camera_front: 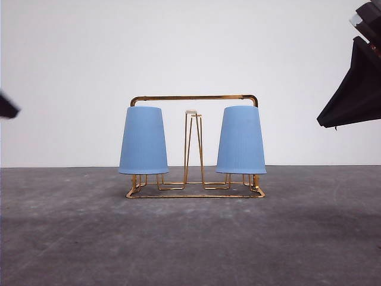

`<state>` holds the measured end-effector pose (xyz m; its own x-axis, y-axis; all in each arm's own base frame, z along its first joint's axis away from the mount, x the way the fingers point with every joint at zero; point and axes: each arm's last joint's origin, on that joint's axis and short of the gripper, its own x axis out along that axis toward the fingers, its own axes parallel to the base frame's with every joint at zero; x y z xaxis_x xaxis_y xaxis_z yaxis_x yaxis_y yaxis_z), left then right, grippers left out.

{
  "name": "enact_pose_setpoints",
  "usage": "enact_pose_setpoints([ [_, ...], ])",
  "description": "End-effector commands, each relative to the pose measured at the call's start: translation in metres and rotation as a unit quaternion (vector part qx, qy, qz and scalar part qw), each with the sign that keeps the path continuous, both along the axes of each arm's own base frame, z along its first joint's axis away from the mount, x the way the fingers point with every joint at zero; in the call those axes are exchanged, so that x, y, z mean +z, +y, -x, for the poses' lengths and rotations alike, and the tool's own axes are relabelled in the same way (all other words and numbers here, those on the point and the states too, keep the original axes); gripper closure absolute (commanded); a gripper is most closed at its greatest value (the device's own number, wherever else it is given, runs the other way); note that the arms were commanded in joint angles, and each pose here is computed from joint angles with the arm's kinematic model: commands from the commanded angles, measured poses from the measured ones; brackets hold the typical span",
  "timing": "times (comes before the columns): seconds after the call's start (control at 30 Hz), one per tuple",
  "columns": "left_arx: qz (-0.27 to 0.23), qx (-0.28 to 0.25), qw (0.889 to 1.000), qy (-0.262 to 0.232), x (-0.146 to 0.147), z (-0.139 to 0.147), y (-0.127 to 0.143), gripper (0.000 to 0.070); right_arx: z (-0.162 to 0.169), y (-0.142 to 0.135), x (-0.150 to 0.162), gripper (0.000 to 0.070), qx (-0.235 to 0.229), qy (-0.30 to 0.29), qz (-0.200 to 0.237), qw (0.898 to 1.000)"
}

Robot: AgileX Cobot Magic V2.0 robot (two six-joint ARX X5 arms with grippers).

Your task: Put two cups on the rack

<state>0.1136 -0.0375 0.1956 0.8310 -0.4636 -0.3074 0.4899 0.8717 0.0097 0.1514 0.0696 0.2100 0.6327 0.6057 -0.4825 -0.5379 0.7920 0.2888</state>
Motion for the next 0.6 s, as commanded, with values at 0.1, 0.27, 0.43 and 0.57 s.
enact_pose_setpoints([
  [0.1, 0.054, 0.066, 0.994, -0.064, -0.007, 0.014, 0.014, 0.0700, -0.001, 0.001, 0.004, 0.0665, 0.000, -0.006, -0.006, 1.000],
  [0.27, 0.053, 0.143, 0.983, -0.103, -0.022, 0.019, 0.024, 0.0700, -0.001, 0.001, 0.004, 0.0665, 0.000, -0.006, -0.006, 1.000],
  [0.43, 0.044, 0.207, 0.971, -0.113, -0.030, 0.019, 0.028, 0.0700, -0.001, 0.001, 0.004, 0.0665, 0.000, -0.006, -0.006, 1.000],
  [0.57, 0.041, 0.216, 0.970, -0.104, -0.038, 0.017, 0.028, 0.0700, -0.001, 0.001, 0.004, 0.0665, 0.000, -0.006, -0.006, 1.000],
])
